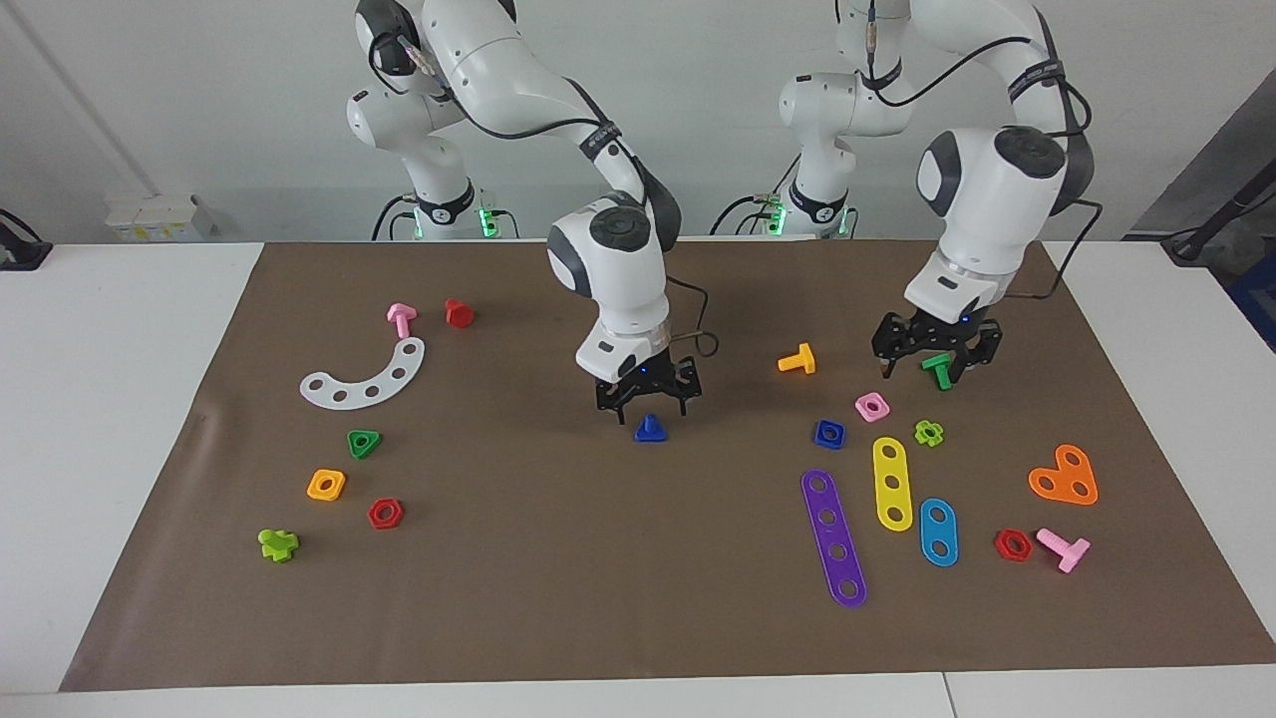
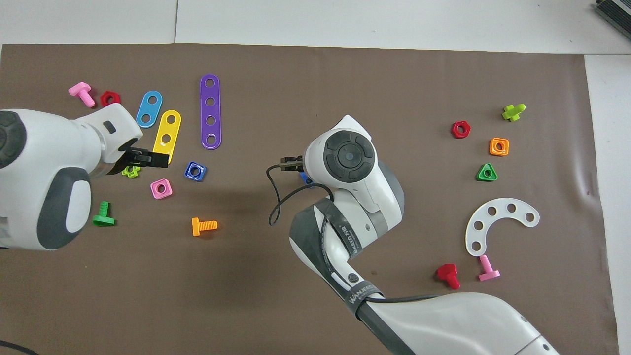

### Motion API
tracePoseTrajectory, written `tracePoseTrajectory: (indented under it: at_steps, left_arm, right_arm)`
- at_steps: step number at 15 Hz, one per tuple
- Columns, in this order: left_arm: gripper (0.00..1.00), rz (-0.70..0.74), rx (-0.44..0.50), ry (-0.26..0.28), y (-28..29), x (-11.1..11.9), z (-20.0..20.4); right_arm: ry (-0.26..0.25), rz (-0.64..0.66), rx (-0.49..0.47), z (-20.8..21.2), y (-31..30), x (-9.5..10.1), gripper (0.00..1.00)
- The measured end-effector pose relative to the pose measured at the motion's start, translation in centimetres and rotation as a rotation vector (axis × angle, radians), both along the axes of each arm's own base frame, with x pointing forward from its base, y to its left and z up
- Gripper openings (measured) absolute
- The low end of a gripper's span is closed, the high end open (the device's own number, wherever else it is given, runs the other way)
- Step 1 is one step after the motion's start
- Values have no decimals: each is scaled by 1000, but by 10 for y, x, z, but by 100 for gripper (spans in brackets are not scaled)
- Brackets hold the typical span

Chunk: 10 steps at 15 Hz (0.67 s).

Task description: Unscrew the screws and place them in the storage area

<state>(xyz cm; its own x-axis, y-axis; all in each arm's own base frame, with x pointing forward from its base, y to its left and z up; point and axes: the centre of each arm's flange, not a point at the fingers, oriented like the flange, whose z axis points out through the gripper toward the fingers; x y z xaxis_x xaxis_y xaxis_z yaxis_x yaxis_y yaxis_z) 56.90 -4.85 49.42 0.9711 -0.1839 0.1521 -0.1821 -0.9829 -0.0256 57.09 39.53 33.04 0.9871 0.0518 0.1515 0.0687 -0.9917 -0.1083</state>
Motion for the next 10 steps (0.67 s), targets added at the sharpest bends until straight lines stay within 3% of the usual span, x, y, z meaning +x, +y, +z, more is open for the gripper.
tracePoseTrajectory:
  at_steps: [5,8,10]
  left_arm:
    - [100,-12,11,6,37,-11,111]
    - [100,-15,12,15,35,-15,152]
    - [100,-16,13,21,34,-11,166]
  right_arm:
    - [9,34,-55,-22,-1,-9,100]
    - [2,50,-80,-26,-4,-10,97]
    - [-7,61,-92,-26,-4,-10,85]
